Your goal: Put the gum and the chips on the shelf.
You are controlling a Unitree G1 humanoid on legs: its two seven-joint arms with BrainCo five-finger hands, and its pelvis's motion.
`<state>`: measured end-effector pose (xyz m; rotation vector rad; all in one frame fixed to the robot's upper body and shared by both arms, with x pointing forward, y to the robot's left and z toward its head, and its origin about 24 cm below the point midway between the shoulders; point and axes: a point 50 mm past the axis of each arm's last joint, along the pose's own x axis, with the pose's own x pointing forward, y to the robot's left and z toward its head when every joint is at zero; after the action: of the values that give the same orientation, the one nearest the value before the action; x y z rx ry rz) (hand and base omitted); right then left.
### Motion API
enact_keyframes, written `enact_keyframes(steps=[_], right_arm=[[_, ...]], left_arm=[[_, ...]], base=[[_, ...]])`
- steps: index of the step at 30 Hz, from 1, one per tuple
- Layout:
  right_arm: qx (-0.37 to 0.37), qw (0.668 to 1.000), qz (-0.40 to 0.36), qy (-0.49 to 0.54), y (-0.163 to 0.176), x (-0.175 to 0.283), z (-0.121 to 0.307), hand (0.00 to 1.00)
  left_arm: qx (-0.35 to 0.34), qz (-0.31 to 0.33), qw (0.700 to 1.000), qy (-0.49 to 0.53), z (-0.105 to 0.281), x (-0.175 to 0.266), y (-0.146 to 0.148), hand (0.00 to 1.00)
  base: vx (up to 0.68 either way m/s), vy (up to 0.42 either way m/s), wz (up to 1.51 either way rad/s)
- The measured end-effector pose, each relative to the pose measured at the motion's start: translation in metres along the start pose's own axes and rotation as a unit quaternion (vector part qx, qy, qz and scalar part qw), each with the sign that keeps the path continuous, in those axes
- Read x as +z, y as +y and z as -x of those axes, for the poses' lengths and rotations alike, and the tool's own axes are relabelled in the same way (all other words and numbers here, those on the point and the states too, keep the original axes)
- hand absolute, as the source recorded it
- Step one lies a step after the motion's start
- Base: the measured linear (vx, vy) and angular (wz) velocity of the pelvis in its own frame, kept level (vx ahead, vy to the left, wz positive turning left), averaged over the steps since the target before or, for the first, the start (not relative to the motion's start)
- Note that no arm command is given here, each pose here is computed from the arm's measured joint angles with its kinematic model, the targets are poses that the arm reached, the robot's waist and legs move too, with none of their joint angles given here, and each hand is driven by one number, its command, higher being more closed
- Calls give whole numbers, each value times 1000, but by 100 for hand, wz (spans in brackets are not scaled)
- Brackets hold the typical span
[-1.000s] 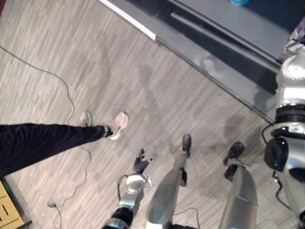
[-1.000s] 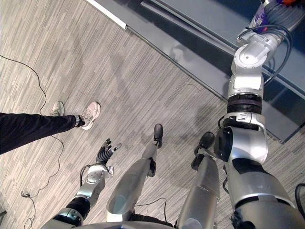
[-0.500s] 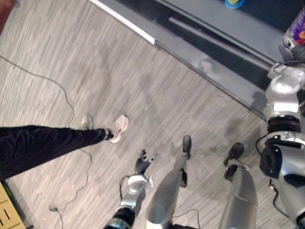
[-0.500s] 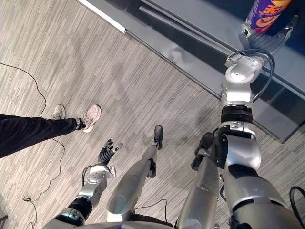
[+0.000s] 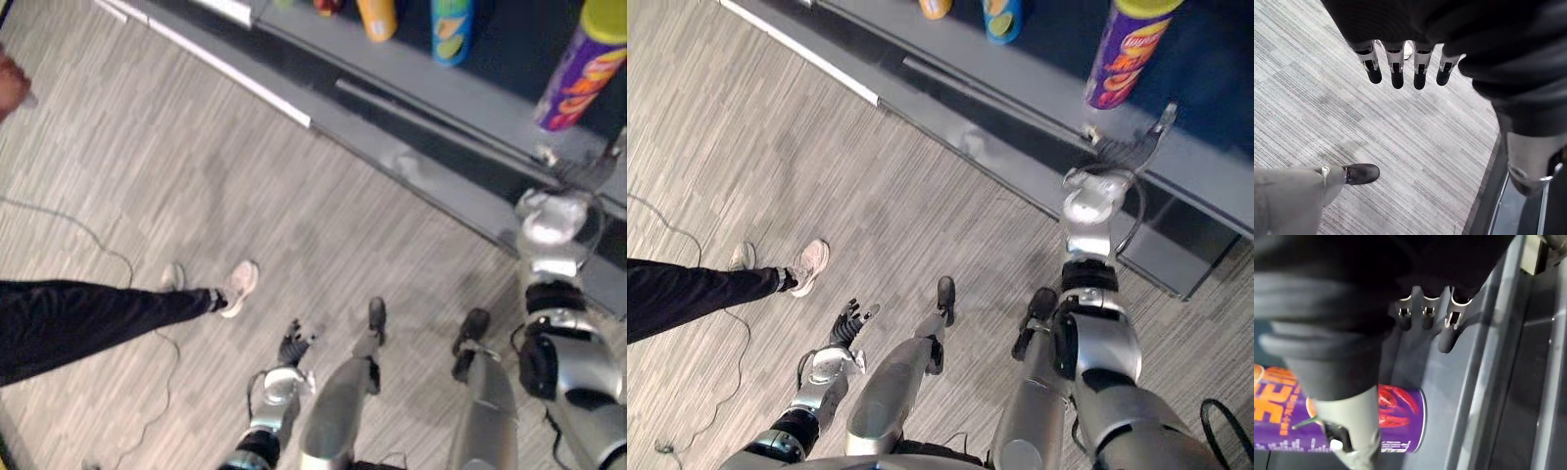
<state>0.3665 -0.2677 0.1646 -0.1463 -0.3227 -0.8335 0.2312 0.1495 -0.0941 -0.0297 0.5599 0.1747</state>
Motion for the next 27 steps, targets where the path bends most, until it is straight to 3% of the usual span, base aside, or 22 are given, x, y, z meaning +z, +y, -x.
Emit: enact_keyframes(steps=[6,13,21,24,27], right_arm=[[96,992,54,66,11,-57,55,0],[261,944,81,187,-3,-123,191,0],[355,857,135,348,-89,-176,290,0],[355,830,157,401,-113,-192,306,0],[325,827,147,435,-125,-198,310,0]], left_arm=[[18,-17,999,40,4,-19,16,0],[50,-34,992,113,22,-58,49,0],[88,-24,980,180,48,-95,76,0],[102,-8,975,198,59,-107,84,0],[114,1,970,214,65,-115,89,0]], base=[[35,-24,-7],[106,-10,-26],[125,24,-24],[79,21,-19],[58,10,-6]])
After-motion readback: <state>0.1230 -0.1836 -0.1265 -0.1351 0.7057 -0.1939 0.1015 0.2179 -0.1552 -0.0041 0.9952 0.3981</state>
